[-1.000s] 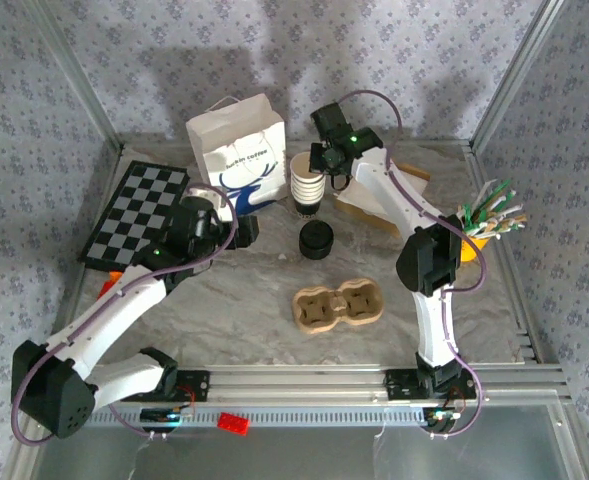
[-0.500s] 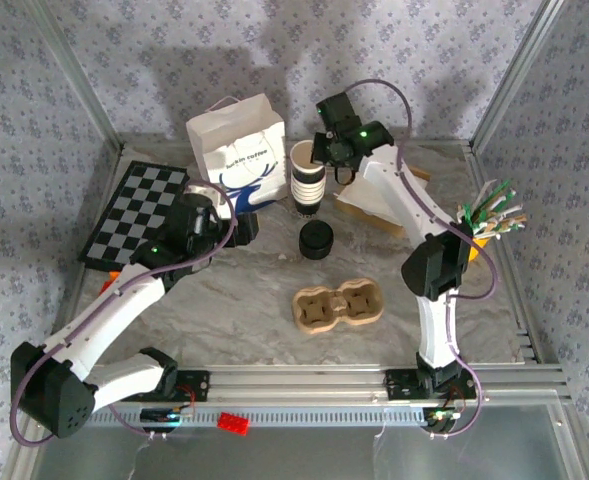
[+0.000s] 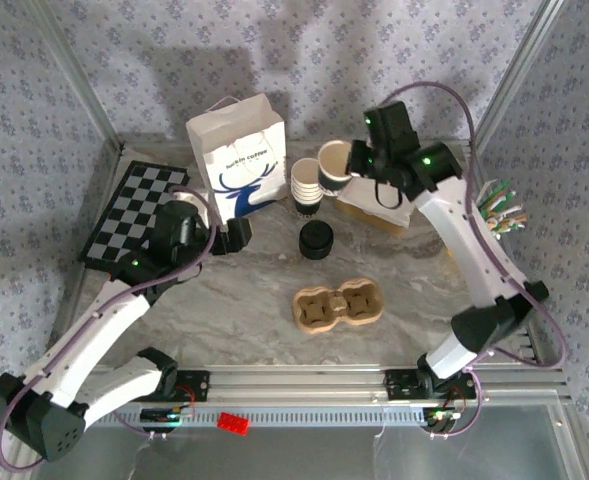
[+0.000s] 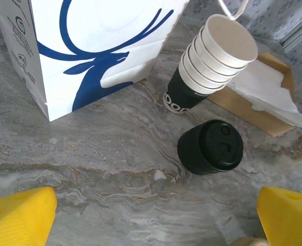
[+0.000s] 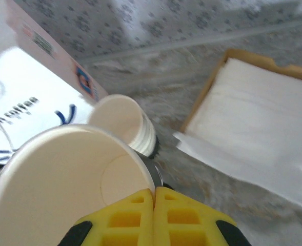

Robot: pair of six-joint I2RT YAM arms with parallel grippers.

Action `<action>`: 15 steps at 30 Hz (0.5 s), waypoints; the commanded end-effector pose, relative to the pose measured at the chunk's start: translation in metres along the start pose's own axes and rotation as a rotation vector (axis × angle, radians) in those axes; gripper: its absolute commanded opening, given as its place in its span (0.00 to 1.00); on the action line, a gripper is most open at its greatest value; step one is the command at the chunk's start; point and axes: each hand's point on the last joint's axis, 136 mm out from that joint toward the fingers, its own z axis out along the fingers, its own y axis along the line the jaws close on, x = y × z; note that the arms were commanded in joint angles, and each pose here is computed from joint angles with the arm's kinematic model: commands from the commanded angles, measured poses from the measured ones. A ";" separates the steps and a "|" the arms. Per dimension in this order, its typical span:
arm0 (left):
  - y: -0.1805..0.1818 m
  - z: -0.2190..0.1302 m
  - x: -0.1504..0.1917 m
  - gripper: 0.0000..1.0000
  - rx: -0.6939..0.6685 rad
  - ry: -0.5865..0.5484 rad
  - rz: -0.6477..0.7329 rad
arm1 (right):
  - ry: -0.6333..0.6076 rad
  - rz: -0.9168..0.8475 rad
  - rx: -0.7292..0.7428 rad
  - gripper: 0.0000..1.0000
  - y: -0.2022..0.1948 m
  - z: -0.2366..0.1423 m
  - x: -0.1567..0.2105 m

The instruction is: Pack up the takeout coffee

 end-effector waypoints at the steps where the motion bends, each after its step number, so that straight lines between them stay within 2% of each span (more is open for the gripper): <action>1: -0.002 -0.008 0.018 1.00 0.028 0.045 -0.046 | 0.059 -0.016 0.065 0.04 -0.031 -0.005 0.033; 9: -0.012 -0.007 0.040 1.00 0.055 0.069 -0.053 | 0.184 0.009 0.043 0.04 -0.058 0.032 0.112; 15: -0.024 0.002 0.050 1.00 0.070 0.074 -0.042 | 0.225 0.026 0.027 0.02 -0.078 0.072 0.147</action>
